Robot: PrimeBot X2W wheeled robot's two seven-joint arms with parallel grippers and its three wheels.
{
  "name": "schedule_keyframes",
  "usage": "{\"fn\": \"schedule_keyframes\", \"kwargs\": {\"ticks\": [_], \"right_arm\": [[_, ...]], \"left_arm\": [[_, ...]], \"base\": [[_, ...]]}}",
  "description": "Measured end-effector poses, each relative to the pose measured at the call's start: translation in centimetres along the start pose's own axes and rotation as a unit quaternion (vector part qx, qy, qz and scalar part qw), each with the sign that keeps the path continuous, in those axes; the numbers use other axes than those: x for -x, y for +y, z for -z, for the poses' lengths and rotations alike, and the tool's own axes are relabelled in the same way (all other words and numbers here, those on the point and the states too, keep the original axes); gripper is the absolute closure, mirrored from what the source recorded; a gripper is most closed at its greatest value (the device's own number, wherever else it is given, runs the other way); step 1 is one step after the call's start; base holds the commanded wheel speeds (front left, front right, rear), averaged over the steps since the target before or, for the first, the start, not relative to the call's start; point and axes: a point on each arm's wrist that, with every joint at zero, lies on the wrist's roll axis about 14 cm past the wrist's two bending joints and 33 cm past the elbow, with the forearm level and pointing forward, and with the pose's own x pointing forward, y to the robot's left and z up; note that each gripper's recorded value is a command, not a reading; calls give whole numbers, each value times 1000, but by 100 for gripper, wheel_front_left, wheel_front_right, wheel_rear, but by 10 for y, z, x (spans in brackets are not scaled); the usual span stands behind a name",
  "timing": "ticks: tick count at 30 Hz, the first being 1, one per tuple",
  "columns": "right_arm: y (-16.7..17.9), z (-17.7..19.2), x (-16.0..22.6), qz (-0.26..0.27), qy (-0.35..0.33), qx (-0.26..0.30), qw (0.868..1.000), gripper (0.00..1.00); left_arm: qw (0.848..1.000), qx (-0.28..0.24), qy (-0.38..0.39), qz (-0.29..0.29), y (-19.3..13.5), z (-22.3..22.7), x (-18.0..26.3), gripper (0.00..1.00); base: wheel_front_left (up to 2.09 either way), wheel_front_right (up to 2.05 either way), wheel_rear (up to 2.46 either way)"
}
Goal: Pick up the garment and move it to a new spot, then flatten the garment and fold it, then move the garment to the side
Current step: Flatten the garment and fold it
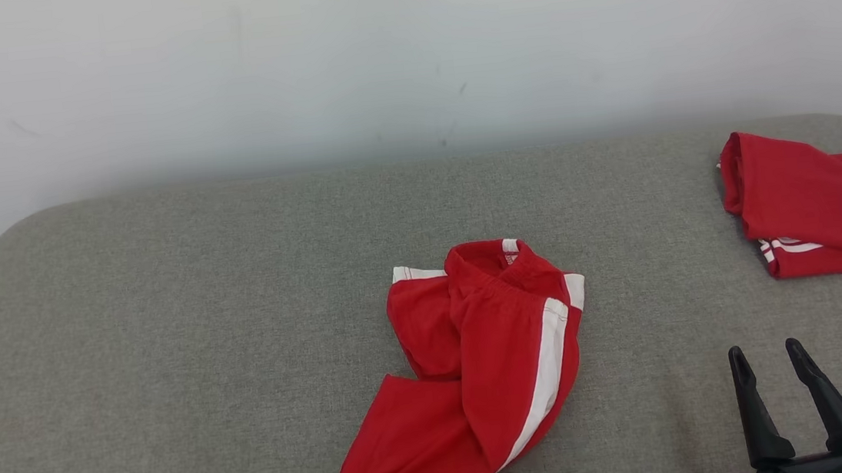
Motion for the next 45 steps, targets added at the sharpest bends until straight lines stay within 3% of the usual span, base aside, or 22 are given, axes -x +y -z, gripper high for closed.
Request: {"fn": "schedule_keyframes", "kwargs": {"ticks": [4,5,6,14,23,31,45], "right_arm": [[2,4,0,-2,5,-2,1000,0],[2,4,0,-2,7,-2,1000,0],[2,5,1,-3,8,-3,1000,0],[0,-2,2,-1,-2,-1,1000,0],[1,-8,6,2,-13,-4,1000,0],[4,-2,9,0,-4,-9,1000,0],[11,1,9,-9,0,-16,1000,0]], "left_arm": [[1000,8,7,-22,13,6,7,100],[1000,9,8,-23,13,6,7,91],[1000,8,3,-25,14,3,7,0],[995,-4,-87,-51,26,-54,1,0],[977,-31,-183,-109,58,-116,15,0],[973,-70,-175,-131,71,-115,23,0],[966,-66,-174,-177,93,-112,39,0]], "base": [[0,0,0],[0,0,0],[0,0,0],[0,0,0],[0,0,0],[0,0,0],[0,0,0]]}}
